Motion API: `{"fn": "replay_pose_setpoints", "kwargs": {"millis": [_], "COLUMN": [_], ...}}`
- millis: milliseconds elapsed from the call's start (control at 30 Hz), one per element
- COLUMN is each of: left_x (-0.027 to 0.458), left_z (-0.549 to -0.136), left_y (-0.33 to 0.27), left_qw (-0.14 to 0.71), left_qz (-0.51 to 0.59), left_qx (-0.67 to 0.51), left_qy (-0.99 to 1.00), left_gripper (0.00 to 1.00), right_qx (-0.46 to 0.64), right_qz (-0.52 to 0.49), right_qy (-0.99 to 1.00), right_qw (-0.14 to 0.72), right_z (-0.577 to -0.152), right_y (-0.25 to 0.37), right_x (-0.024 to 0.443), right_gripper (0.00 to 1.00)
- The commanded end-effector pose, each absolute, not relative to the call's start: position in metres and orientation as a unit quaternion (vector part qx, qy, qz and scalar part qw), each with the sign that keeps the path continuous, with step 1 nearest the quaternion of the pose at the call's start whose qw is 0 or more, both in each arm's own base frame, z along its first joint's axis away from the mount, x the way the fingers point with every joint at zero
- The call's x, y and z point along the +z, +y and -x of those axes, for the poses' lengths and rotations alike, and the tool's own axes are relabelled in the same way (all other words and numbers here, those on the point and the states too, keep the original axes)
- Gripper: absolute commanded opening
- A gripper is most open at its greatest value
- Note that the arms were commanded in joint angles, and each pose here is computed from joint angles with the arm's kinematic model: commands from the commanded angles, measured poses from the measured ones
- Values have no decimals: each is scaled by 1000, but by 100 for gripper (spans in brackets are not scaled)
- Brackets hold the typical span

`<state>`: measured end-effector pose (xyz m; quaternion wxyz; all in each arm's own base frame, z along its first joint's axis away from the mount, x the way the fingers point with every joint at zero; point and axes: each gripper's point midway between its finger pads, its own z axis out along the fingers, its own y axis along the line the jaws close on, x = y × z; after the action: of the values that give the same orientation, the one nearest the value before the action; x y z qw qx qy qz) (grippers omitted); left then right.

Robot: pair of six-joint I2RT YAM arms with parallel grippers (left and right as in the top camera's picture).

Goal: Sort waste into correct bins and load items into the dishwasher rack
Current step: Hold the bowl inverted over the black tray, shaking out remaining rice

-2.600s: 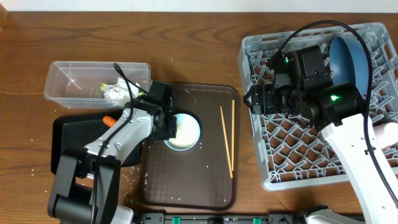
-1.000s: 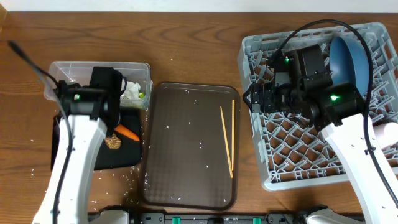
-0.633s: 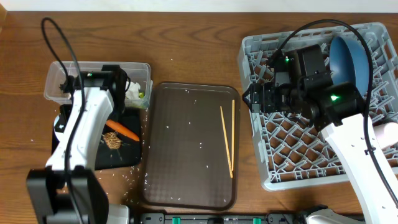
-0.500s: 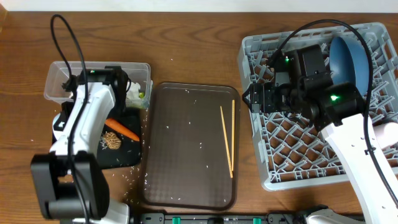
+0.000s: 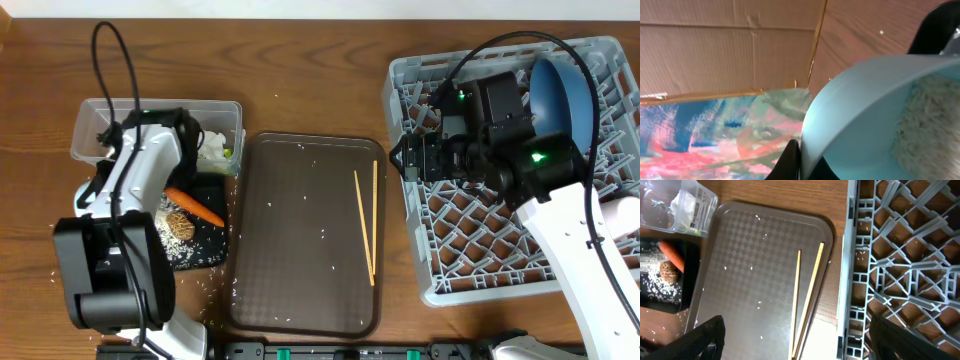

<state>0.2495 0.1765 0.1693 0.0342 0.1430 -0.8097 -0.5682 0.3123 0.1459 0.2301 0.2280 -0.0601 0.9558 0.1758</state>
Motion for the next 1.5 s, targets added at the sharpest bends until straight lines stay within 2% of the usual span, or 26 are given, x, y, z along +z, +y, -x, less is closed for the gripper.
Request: {"fn": "replay_pose_setpoints", "kwargs": {"millis": [0, 67, 200, 300, 400, 500, 633, 733, 800, 900, 1100, 1200, 1267, 1333, 1400, 1467], "left_x": [160, 151, 165, 156, 170, 168, 177, 171, 175, 182, 184, 180, 181, 180, 183, 185], "left_z": [-240, -234, -239, -236, -243, -250, -248, -248, -245, -245, -243, -244, -243, -247, -245, -250], "left_y": [177, 175, 185, 181, 184, 177, 182, 176, 177, 178, 179, 180, 179, 178, 176, 172], "left_qw": [46, 50, 41, 48, 44, 24, 56, 17, 42, 4, 11, -12, 16, -15, 24, -20], "left_qz": [-172, -196, -170, -182, -148, -160, -113, -173, -140, -180, -176, -210, -172, -204, -152, -188], "left_qx": [-546, -528, -568, -545, -572, -561, -581, -556, -564, -573, -577, -570, -570, -567, -568, -568], "left_qy": [-819, -825, -805, -817, -805, -812, -804, -813, -813, -800, -798, -795, -803, -798, -808, -801], "left_gripper": [6, 6, 6, 6, 6, 6, 6, 6, 6, 6, 6, 6, 6, 7, 6, 6], "right_qx": [174, 174, 174, 175, 175, 175, 174, 174, 174, 174, 174, 174, 174, 173, 173, 173], "right_qz": [70, 70, 70, 70, 70, 70, 69, 69, 69, 69, 69, 69, 69, 69, 69, 69], "right_qy": [955, 955, 955, 954, 954, 954, 955, 955, 955, 955, 955, 955, 956, 956, 956, 956], "right_qw": [232, 232, 231, 234, 233, 235, 229, 229, 229, 228, 230, 228, 228, 226, 226, 226], "right_z": [-311, -311, -311, -312, -312, -312, -310, -310, -310, -310, -310, -310, -309, -309, -309, -309], "right_y": [147, 147, 147, 148, 148, 148, 147, 147, 147, 147, 147, 147, 147, 146, 147, 146], "right_x": [232, 232, 232, 233, 232, 233, 231, 231, 231, 231, 231, 231, 231, 230, 230, 231], "right_gripper": [85, 85, 85, 86, 86, 86, 85, 86, 86, 86, 85, 85, 85, 85, 85, 85]}}
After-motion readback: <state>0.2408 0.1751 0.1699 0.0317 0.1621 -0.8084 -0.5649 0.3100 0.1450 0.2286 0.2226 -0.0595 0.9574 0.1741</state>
